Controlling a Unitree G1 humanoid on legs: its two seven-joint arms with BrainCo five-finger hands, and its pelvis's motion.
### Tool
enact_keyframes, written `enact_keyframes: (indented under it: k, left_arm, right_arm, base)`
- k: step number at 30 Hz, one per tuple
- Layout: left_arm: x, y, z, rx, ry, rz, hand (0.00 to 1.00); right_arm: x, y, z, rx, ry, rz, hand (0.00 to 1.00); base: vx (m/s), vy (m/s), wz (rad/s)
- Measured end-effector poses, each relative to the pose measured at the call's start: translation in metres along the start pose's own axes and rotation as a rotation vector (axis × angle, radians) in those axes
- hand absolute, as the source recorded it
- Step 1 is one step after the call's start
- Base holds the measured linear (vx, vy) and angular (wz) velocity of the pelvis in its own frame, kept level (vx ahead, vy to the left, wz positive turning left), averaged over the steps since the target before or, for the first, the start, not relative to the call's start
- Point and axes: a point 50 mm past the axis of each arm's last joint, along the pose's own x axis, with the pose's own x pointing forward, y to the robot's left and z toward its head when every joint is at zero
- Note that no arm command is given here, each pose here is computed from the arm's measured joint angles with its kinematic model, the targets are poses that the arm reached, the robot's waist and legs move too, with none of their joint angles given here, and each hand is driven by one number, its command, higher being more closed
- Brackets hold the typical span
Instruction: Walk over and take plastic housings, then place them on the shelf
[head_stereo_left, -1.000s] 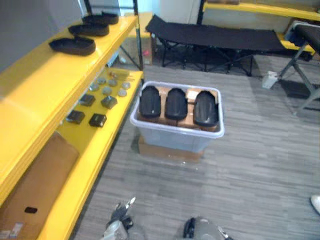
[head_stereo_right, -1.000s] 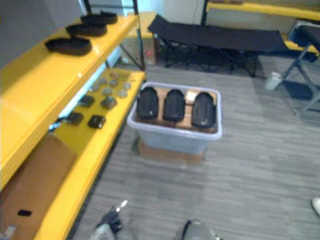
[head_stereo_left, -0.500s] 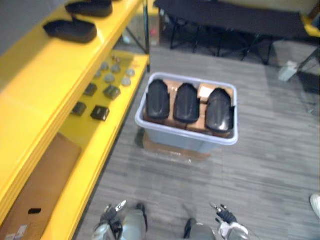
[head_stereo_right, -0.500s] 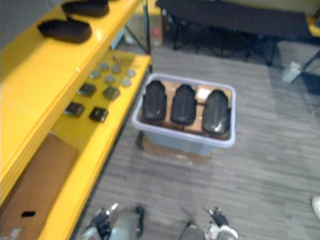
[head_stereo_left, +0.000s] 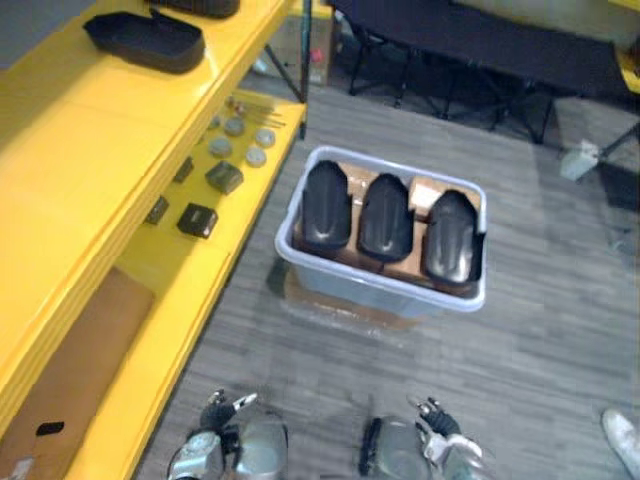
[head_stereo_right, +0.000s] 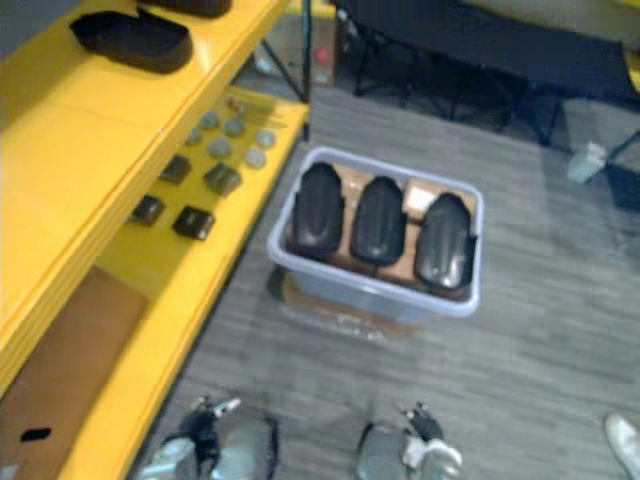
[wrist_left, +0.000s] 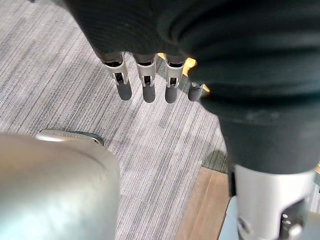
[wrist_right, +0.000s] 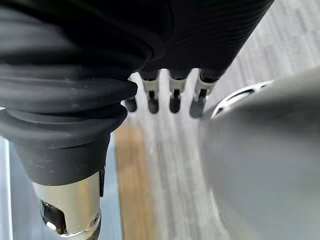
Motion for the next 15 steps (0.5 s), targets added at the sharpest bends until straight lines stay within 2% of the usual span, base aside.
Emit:
enact_keyframes:
  k: [3, 9, 12, 15]
  left_arm:
    - [-0.002, 0.001, -0.011, -0.008, 0.039, 0.005, 0.0]
    - [-0.007, -0.013, -0.03, -0.151, 0.085, 0.009, 0.0]
    - [-0.007, -0.014, -0.024, -0.169, 0.034, 0.011, 0.0]
    - [-0.003, -0.02, -0.008, -0.17, -0.013, -0.008, 0.0]
  right_arm:
    - [-0.002, -0.01, -0.005, -0.004, 0.024, -0.03, 0.0]
    - [-0.006, -0.039, -0.006, -0.012, 0.049, -0.153, 0.0]
    - [-0.007, -0.04, -0.004, -0.01, 0.033, -0.163, 0.0]
    - [-0.005, -0.046, 0.014, 0.027, -0.046, -0.195, 0.0]
  base:
    - [0.21, -0.228, 0.45]
    - [0.28, -0.151, 0.07]
    - [0.25, -0.012, -0.22]
    - [0.23, 0.185, -0.46]
